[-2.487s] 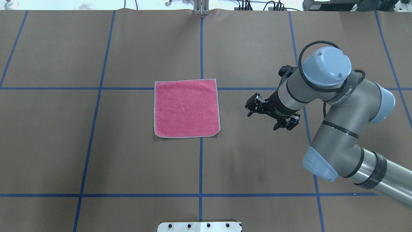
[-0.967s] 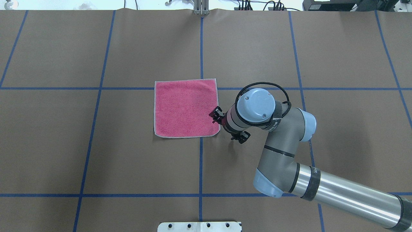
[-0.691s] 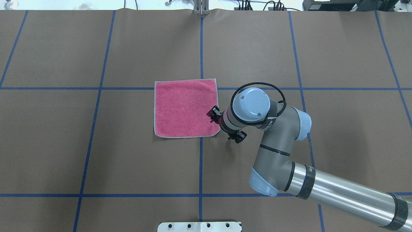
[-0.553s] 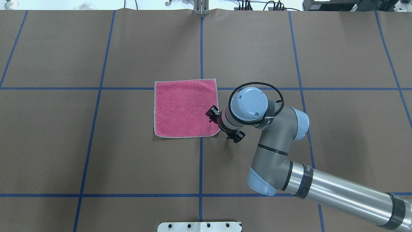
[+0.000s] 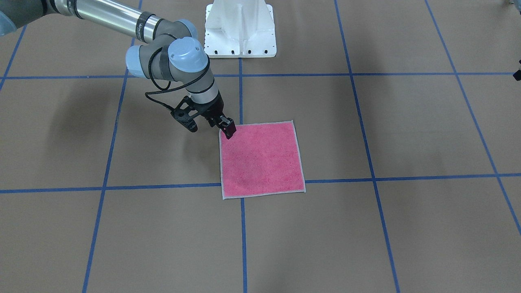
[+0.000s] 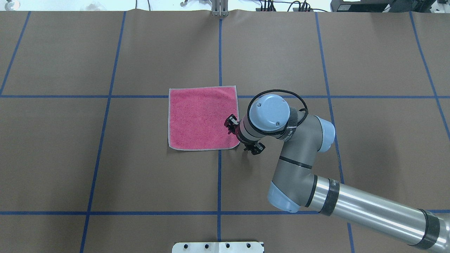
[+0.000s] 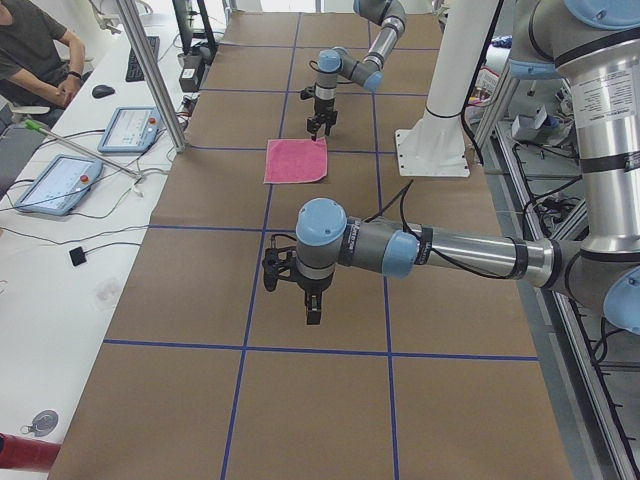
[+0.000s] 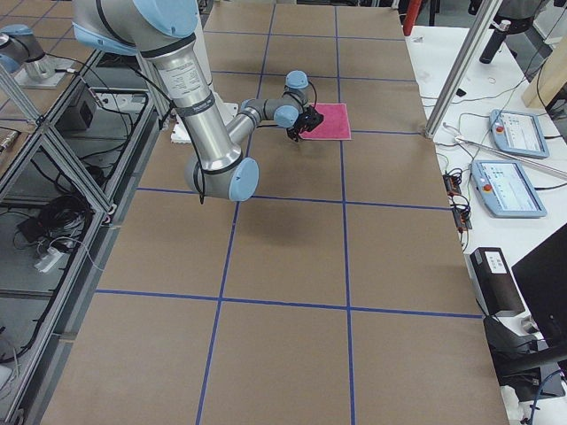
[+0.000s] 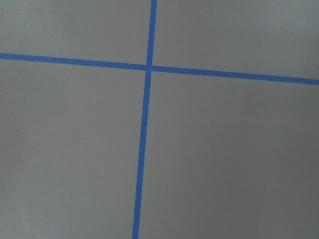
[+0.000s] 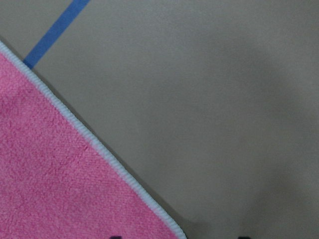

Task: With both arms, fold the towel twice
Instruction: 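Lower the right gripper and pinch the towel's near corner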

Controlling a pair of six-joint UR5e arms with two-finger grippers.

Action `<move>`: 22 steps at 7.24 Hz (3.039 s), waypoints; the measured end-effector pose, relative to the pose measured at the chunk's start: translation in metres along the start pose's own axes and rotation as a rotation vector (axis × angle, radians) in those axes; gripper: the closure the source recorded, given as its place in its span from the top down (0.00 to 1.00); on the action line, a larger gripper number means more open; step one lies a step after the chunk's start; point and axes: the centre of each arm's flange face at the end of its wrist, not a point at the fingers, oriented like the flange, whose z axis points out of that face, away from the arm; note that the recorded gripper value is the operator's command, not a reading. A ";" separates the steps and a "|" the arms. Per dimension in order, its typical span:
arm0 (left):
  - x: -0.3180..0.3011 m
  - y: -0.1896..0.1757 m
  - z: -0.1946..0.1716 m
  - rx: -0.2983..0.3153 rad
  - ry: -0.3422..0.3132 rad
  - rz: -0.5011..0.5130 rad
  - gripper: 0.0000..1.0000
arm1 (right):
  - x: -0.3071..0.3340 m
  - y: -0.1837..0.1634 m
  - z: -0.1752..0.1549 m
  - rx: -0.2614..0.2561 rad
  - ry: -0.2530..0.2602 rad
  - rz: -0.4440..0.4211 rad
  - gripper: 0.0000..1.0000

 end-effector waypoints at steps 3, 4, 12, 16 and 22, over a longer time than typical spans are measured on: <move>0.000 0.000 0.000 0.000 0.000 0.000 1.00 | -0.003 0.005 -0.001 -0.005 -0.001 0.000 0.51; 0.000 0.000 0.000 0.000 0.000 0.000 1.00 | -0.002 0.008 0.000 -0.008 0.001 -0.003 0.43; 0.002 -0.001 -0.001 0.004 0.001 -0.022 1.00 | 0.004 0.012 -0.002 -0.010 0.008 -0.008 0.35; 0.002 -0.001 -0.001 0.004 0.001 -0.023 1.00 | 0.006 0.012 -0.009 0.007 0.028 -0.002 0.33; 0.002 -0.001 -0.001 0.005 0.001 -0.022 1.00 | 0.009 0.016 -0.006 0.004 0.035 -0.010 0.00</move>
